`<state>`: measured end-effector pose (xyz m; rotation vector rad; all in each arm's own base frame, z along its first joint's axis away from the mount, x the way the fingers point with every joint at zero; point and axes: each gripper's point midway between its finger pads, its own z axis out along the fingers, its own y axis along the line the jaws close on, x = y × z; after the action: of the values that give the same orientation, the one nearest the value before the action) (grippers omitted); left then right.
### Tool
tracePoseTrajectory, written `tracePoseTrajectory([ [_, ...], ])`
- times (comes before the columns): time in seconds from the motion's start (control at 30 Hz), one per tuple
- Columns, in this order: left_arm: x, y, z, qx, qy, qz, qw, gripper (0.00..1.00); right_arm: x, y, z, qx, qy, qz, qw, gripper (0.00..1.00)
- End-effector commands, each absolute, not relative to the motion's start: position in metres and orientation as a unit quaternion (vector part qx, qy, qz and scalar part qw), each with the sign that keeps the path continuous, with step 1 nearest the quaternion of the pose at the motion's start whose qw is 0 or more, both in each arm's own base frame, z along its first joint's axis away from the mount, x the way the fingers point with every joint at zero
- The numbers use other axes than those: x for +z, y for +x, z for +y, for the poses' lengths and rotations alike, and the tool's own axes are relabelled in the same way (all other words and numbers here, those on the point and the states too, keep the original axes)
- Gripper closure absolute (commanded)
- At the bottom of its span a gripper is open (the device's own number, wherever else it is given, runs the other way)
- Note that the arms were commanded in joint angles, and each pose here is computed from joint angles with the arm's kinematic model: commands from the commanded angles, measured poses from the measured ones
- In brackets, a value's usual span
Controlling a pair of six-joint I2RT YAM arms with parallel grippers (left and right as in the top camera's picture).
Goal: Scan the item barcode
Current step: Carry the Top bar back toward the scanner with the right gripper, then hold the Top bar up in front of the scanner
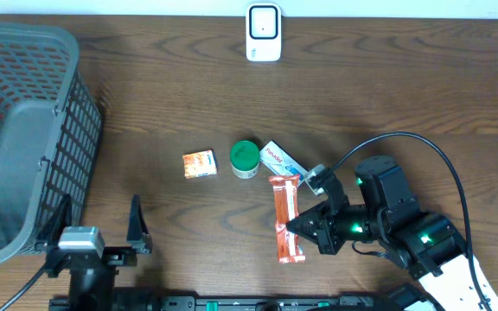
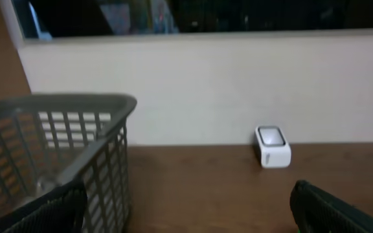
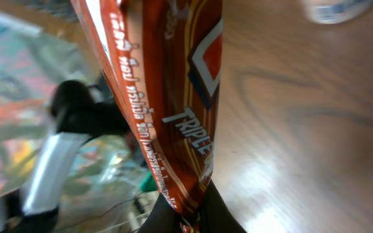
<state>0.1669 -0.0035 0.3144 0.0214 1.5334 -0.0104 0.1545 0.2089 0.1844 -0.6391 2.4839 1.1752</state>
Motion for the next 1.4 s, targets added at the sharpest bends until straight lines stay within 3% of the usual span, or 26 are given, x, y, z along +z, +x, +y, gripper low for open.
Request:
tracePoseTrajectory([
  [0.0,0.287,0.179,0.0,-0.009,-0.009,0.718,0.696,0.01,0.176,0.168,0.198,0.36,-0.214,0.888,0.19,0.99],
  [0.33,0.215,0.206,-0.001,-0.008,-0.01,0.767,0.642,0.01,0.175,0.19,0.19,0.314,-0.212,0.894,0.24,0.99],
  [0.43,0.18,0.212,-0.001,-0.008,-0.01,0.791,0.612,0.01,0.174,0.231,0.161,0.212,-0.156,0.911,0.317,0.99],
  [0.7,0.166,0.212,-0.001,-0.007,-0.01,0.803,0.596,0.01,0.195,0.296,0.143,0.118,-0.102,0.887,0.435,0.99],
  [0.97,0.143,0.204,0.0,-0.006,-0.01,0.831,0.556,0.01,0.177,0.364,0.14,-0.01,-0.127,0.887,0.444,0.99],
  [1.37,0.078,0.164,0.0,-0.003,-0.01,0.907,0.421,0.01,0.186,0.512,0.155,-0.271,-0.212,0.82,0.457,0.99],
])
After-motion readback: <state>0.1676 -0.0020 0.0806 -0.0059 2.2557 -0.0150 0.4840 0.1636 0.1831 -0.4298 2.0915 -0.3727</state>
